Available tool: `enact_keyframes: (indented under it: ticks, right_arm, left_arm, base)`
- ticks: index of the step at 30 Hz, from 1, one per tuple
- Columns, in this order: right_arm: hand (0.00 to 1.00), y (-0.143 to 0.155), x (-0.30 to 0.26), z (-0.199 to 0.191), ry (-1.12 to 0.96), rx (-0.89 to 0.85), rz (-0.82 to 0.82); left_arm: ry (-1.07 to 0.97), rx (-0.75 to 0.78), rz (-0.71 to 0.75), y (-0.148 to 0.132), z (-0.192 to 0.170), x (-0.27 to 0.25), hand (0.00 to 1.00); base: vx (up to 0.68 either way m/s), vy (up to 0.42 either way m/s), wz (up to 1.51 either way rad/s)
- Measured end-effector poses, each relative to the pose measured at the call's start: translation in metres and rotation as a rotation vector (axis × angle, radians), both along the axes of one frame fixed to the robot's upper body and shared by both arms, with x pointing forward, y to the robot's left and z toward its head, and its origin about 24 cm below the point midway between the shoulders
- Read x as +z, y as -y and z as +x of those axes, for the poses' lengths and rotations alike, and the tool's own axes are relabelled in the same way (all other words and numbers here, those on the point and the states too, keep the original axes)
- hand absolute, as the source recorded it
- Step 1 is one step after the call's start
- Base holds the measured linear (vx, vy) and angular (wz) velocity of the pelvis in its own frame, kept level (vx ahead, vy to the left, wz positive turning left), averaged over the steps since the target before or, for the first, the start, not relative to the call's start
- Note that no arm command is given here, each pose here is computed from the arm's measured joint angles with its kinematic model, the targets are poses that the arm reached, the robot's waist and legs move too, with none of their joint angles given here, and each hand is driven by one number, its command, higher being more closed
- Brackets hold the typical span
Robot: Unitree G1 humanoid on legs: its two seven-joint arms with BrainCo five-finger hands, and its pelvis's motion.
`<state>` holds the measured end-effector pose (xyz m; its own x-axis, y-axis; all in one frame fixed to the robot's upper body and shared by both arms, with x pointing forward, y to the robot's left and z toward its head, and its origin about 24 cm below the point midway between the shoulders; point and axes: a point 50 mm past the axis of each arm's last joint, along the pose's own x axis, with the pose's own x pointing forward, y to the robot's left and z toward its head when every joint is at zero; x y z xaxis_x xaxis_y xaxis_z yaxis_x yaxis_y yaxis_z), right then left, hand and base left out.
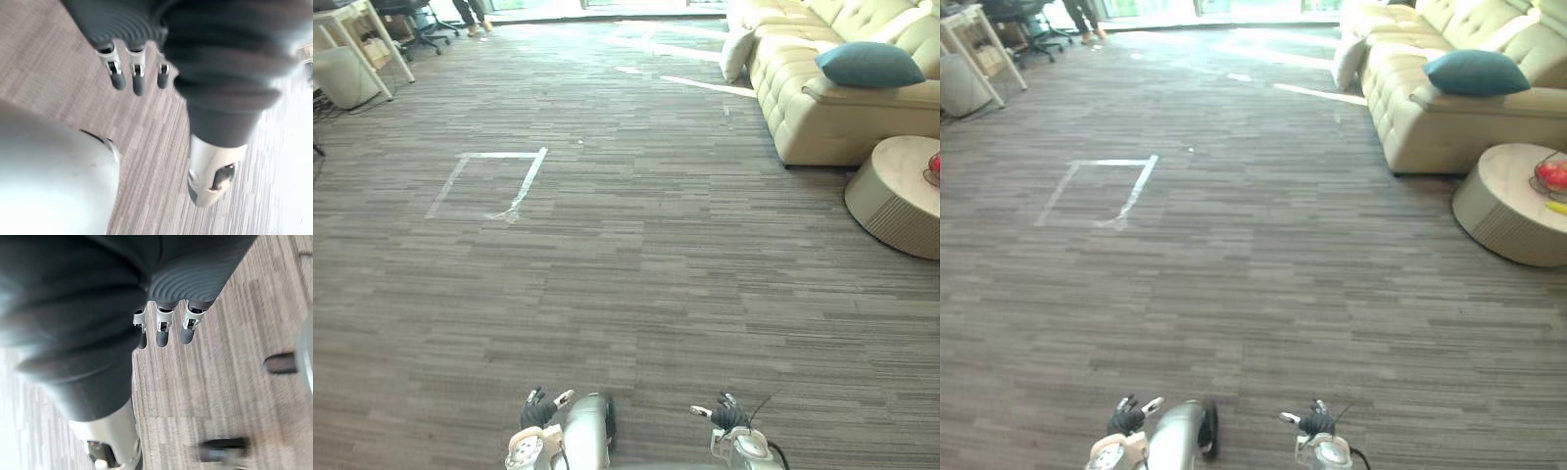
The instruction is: Pick up cushions and gather them together orderly.
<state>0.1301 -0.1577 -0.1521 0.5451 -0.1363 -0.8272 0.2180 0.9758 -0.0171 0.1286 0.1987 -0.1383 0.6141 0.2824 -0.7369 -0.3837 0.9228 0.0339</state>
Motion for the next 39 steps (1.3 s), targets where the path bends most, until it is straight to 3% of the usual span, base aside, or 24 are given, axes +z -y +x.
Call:
enact_keyframes:
  ticks: [9,16,21,27,32,35,39]
  right_arm:
    - [0.00,0.001,0.012,0.010,0.106,0.000,-0.016]
    - [0.00,0.027,0.012,0.006,0.100,-0.047,-0.065]
    - [0.00,0.044,0.017,0.011,0.111,-0.017,-0.122]
    - [0.00,0.009,0.010,0.008,0.078,0.002,-0.037]
    - [0.00,0.007,0.007,0.005,0.051,0.013,-0.035]
    - [0.00,0.000,-0.001,-0.015,-0.009,0.010,-0.011]
    - [0.00,0.001,0.002,-0.013,0.015,-0.011,-0.012]
  left_arm:
    - [-0.082,-0.033,0.035,-0.003,-0.009,-0.006,0.00]
    - [-0.121,-0.074,0.032,0.002,-0.017,-0.011,0.00]
    - [-0.135,-0.010,-0.045,0.024,-0.025,-0.016,0.00]
    - [-0.046,-0.009,0.012,0.006,-0.011,-0.004,0.00]
    - [0.008,0.002,-0.003,0.008,-0.008,0.001,0.00]
    - [0.013,0.004,0.015,-0.001,-0.010,0.003,0.00]
    - [-0.006,-0.019,0.046,-0.009,-0.004,0.003,0.00]
  base:
    - [0.59,0.300,-0.20]
    - [0.67,0.004,0.56]
    - [0.86,-0.160,0.21]
    - [0.67,-0.021,-0.61]
    - [0.61,0.228,-0.70]
    - [0.71,0.328,-0.63]
    - [0.75,0.350,0.00]
